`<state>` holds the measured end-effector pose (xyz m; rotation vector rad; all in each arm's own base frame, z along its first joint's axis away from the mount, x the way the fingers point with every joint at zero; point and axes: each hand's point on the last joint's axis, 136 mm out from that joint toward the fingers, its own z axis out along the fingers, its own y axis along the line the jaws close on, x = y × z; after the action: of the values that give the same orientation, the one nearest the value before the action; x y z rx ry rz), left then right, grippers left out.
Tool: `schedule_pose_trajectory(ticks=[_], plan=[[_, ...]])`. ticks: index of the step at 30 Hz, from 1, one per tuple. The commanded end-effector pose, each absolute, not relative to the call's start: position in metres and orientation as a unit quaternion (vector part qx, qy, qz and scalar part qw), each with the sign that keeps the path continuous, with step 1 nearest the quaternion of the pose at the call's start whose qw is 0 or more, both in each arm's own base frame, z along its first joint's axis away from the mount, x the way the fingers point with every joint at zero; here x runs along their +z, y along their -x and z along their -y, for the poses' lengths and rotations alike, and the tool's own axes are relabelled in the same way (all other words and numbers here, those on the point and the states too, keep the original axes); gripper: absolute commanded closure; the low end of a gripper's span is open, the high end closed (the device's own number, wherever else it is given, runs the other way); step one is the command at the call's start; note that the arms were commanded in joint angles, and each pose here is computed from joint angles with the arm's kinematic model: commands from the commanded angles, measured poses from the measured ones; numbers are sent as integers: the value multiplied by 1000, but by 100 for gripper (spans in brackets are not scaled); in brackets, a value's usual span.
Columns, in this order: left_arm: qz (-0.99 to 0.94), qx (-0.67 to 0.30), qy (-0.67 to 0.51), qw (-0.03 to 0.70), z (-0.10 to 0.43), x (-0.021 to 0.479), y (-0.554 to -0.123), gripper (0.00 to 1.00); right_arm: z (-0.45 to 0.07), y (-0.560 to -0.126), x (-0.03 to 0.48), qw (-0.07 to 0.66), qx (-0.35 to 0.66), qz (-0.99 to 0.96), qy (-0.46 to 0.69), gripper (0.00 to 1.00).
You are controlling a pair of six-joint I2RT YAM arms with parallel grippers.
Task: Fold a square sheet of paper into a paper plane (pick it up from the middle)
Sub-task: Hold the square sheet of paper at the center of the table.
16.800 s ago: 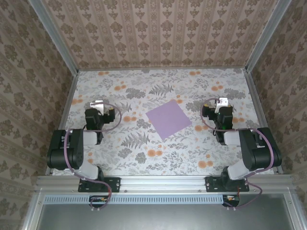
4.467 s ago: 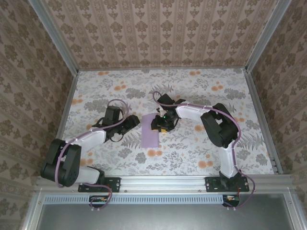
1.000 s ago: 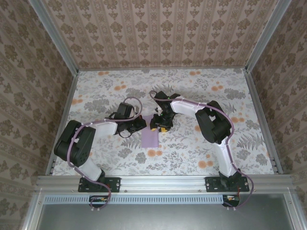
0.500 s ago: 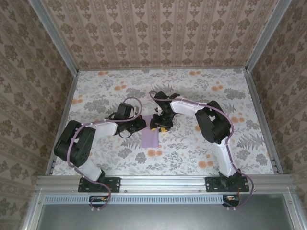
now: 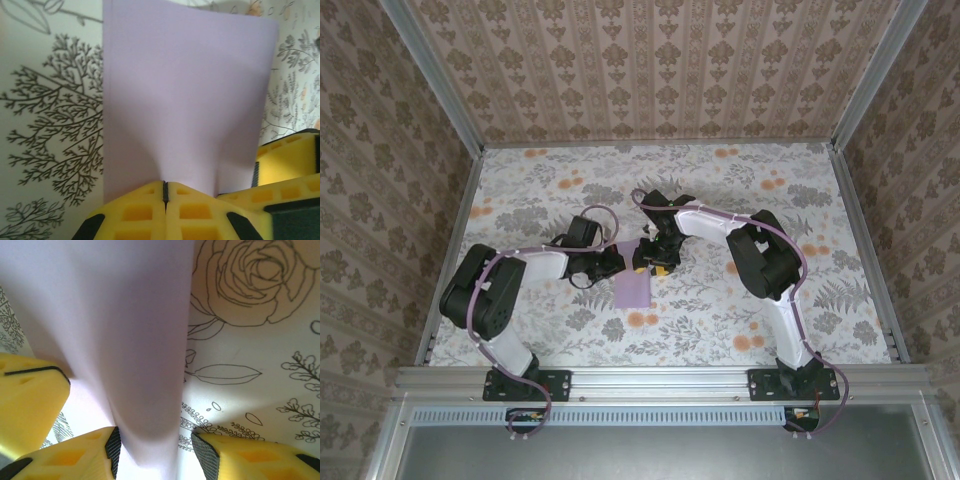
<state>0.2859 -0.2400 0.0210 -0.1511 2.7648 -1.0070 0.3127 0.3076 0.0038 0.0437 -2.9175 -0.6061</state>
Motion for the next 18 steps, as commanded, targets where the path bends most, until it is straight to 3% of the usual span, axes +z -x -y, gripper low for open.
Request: schedule_pose_trajectory(ticks=[1,8,18], plan=[[-946,-309,50,80,233,10,-282,100,-216,-266,-124,148,26,989,-2,47],[-959,-273,53,52,222,-4,-270,100,-229,-278,-99,125,-4,992,-3,47],[-967,-247,55,38,214,-15,-261,100,-272,-323,39,-17,-161,987,-15,43]])
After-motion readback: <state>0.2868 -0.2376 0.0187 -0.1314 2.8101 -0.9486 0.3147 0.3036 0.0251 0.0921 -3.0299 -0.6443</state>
